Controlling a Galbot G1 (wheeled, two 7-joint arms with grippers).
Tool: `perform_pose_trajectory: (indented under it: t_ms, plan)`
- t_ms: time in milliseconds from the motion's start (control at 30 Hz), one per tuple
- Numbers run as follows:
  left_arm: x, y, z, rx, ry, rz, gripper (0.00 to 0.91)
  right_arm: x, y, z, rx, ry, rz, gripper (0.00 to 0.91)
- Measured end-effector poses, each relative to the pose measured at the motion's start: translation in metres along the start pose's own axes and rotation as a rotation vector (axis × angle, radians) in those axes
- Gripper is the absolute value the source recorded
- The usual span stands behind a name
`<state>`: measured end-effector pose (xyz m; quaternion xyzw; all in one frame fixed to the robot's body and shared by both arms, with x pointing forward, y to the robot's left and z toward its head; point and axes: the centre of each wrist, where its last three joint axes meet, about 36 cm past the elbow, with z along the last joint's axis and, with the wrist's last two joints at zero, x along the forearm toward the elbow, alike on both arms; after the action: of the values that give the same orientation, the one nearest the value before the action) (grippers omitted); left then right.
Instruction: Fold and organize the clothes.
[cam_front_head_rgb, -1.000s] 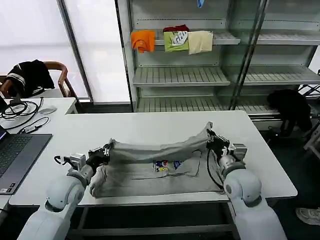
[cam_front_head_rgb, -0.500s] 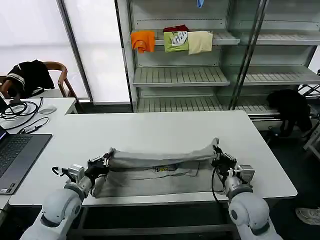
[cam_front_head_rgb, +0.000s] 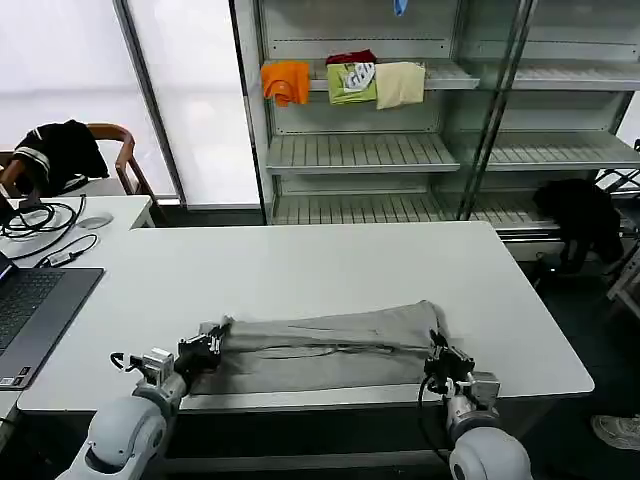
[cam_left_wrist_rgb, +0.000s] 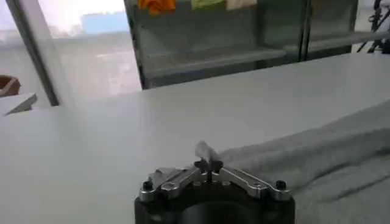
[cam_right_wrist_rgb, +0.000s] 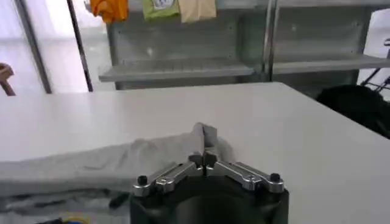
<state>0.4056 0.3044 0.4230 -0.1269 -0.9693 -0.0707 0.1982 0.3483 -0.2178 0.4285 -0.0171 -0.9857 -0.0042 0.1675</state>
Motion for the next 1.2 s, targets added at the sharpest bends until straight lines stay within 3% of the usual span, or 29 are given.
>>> perform_pose_trajectory:
  t_ms: [133,200,233,267,300,333,667,933,1200]
  plan:
    - [-0.002,0.001,0.003,-0.007,-0.001,-0.010,0.020,0.002,0.002,0.007,0.011,0.004,0.006,0.000]
    - [-0.003,0.001,0.004,-0.009,-0.003,-0.015,0.020,0.001,0.003,0.009,0.019,0.001,0.012,0.907]
    - [-0.004,0.001,0.004,-0.009,-0.004,-0.017,0.373,0.001,0.003,0.011,0.023,0.001,0.015,0.907]
    - [-0.004,0.000,0.004,-0.010,-0.006,-0.017,0.615,0.001,0.003,0.012,0.028,0.001,0.017,0.907]
    - [-0.005,-0.001,0.004,-0.012,-0.008,-0.018,0.826,0.000,0.003,0.013,0.032,0.000,0.019,0.907]
    - [-0.005,-0.002,0.003,-0.013,-0.010,-0.019,0.907,0.000,0.004,0.014,0.034,-0.002,0.021,0.907]
    - [-0.001,-0.006,-0.006,-0.031,-0.031,-0.032,0.907,0.003,0.002,0.019,0.069,-0.022,0.030,0.907]
    - [0.014,-0.007,-0.017,-0.027,-0.036,-0.058,0.907,0.011,-0.006,-0.008,0.062,-0.088,0.042,0.907]
    - [0.020,0.001,-0.014,0.036,-0.029,-0.128,0.907,0.018,-0.016,-0.034,0.051,-0.155,0.049,0.907]
